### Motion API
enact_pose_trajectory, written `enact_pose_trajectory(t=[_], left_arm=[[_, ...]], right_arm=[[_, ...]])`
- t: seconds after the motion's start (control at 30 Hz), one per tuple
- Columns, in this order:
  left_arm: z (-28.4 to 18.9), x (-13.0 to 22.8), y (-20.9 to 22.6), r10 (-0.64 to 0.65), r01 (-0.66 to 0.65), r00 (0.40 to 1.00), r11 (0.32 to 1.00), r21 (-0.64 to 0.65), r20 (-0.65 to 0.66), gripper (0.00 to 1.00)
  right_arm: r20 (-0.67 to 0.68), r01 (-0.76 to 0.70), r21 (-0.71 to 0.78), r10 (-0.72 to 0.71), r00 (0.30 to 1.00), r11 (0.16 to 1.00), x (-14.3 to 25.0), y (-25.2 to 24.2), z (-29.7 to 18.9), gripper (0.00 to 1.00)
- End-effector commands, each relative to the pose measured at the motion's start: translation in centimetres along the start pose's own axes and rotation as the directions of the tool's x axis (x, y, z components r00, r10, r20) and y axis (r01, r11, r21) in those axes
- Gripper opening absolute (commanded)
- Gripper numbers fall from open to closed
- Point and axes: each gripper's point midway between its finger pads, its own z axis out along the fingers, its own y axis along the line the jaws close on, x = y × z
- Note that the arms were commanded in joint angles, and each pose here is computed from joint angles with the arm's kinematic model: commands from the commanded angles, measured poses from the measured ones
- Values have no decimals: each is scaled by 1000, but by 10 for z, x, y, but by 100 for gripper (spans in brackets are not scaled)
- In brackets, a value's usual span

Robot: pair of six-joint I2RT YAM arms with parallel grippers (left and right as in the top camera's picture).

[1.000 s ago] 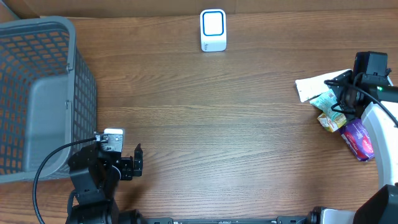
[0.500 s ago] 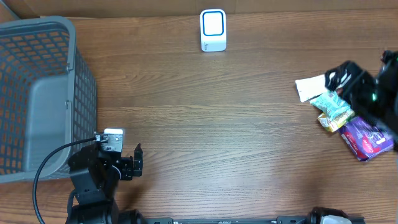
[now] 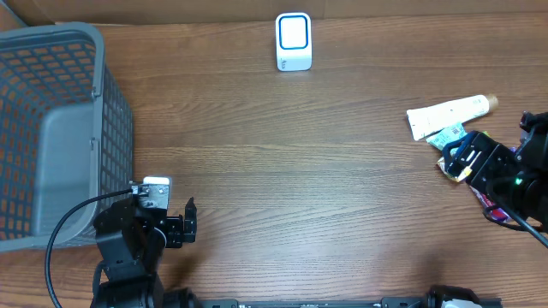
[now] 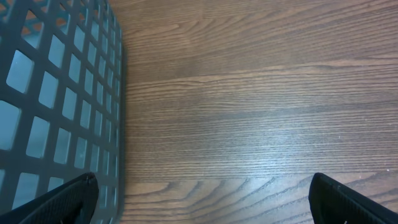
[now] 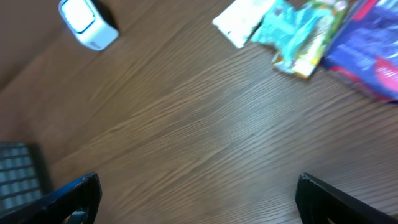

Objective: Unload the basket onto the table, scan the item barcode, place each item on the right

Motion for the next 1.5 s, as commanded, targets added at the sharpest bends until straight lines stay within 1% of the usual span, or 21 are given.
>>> enact_pose_trajectory(t=[0.0, 0.1, 0.17, 0.23, 0.33, 0.47, 0.6, 0.8, 0.9, 1.03, 1.2, 1.4, 1.43, 1.47], left_arm=[[-1, -1, 2, 16, -16, 1000, 1000, -9, 4, 100], [-1, -1, 2, 16, -16, 1000, 1000, -9, 4, 99], [-1, -1, 2, 16, -16, 1000, 1000, -9, 4, 100], [-1, -1, 2, 16, -16, 1000, 1000, -9, 4, 100], [-1, -1, 2, 16, -16, 1000, 1000, -9, 4, 100], [-1, -1, 2, 16, -16, 1000, 1000, -9, 4, 100], [-1, -1, 2, 16, -16, 1000, 1000, -9, 4, 100], [-1, -1, 2, 16, -16, 1000, 1000, -9, 4, 100], [-1, -1, 2, 16, -16, 1000, 1000, -9, 4, 99], [-1, -1, 2, 16, -16, 1000, 1000, -9, 4, 100], [-1, -1, 2, 16, -16, 1000, 1000, -9, 4, 100], [-1, -1, 2, 16, -16, 1000, 1000, -9, 4, 100], [-1, -1, 2, 16, -16, 1000, 1000, -9, 4, 100], [-1, -1, 2, 16, -16, 1000, 1000, -9, 4, 100]], right_arm=[[31, 88, 57, -89, 996, 995, -6, -8, -1, 100], [33, 163, 45, -164, 986, 986, -8, -6, 0, 100], [57, 236, 21, -237, 970, 971, -14, 0, 4, 100], [132, 325, -14, -320, 938, 946, -21, 11, 3, 100], [258, 406, -35, -384, 887, 913, -24, 22, 3, 100], [432, 476, -48, -411, 803, 878, -20, 31, 6, 100], [603, 520, -39, -395, 693, 853, -7, 26, 20, 100], [712, 541, -55, -347, 611, 839, 16, 10, 54, 100], [754, 548, -61, -321, 573, 835, 24, 2, 74, 100], [791, 551, -70, -290, 539, 832, 32, -5, 95, 100], [817, 555, -71, -271, 509, 829, 37, -11, 108, 100], [830, 557, -71, -260, 493, 828, 45, -19, 120, 100], [827, 556, -71, -263, 497, 828, 46, -20, 125, 100], [811, 552, -69, -276, 516, 831, 49, -23, 131, 100]])
